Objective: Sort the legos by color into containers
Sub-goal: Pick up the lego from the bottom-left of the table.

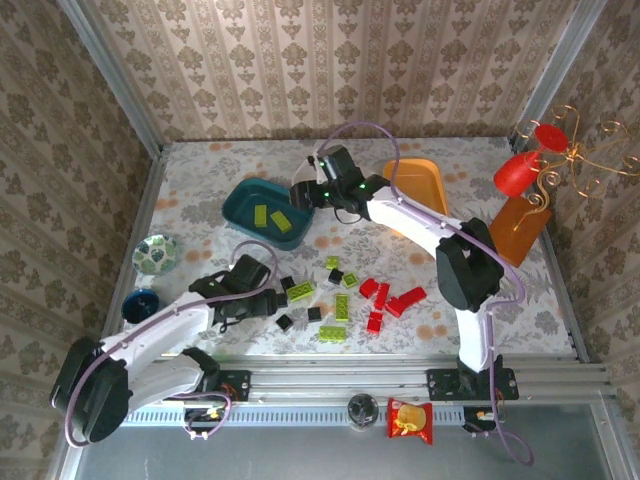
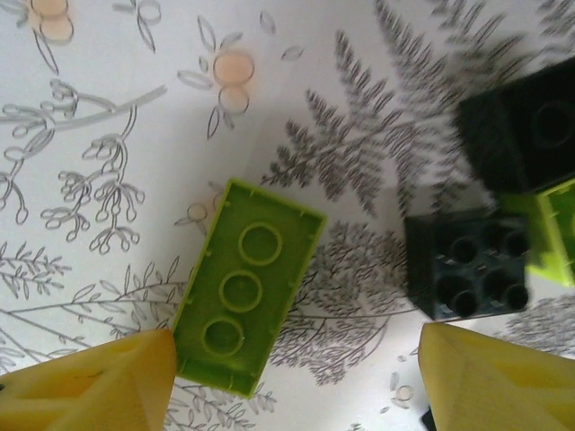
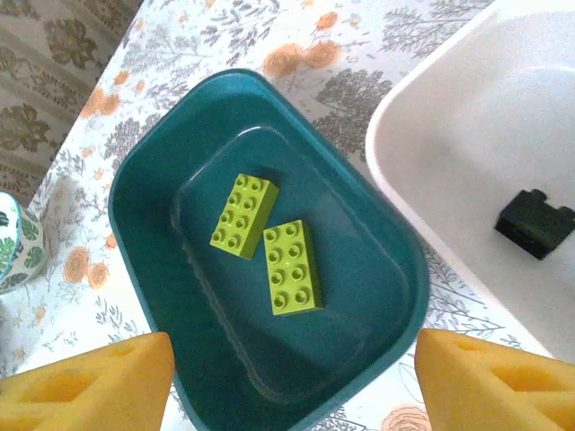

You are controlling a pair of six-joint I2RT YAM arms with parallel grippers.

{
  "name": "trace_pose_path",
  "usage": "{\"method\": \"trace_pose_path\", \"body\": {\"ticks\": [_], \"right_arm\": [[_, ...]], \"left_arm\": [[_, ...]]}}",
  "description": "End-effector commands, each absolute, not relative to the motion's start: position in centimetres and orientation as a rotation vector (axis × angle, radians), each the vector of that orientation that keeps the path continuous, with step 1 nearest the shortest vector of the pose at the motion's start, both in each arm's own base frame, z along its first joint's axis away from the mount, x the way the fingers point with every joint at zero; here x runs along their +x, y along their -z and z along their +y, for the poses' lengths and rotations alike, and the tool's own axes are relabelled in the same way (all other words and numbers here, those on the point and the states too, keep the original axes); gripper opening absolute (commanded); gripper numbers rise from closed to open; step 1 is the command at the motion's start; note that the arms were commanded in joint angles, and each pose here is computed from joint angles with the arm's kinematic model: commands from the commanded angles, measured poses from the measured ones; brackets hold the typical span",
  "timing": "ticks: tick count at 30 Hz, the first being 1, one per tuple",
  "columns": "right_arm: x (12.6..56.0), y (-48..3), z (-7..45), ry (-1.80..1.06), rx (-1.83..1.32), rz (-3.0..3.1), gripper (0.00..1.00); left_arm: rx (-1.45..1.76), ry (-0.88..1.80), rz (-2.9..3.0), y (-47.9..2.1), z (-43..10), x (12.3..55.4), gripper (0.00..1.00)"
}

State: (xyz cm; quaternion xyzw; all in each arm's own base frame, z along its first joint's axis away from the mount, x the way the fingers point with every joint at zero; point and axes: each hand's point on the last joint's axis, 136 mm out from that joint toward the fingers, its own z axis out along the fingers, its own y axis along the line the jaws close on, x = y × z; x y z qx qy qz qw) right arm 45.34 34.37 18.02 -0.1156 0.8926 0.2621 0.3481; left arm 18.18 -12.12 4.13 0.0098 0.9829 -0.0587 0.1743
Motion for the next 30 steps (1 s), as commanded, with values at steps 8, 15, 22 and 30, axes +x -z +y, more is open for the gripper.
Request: {"method": "trace_pose_path", "body": {"ticks": [8, 15, 22, 30], "right_arm": [[44.9, -18.8, 33.0, -0.711, -0.241, 2.282, 0.73], [44.9, -19.3, 32.0, -0.702, -0.22, 2.271, 0.72], [45.1, -19.9, 30.9, -0.697, -0.191, 2.257, 0.73], [44.9, -19.3, 30.4, -0.691, -0.179, 2.271, 0.72]], "left_arm": [[0.036, -0.011, 2.755, -4.2, -10.7, 20.1, 0.67], [0.02, 0.036, 2.803, -2.7, -10.8, 20.8, 0.62], [0.04, 0.066, 2.878, -0.6, -11.9, 20.5, 0.55], [0.037, 0.08, 2.843, -1.3, -12.0, 20.9, 0.31]]}}
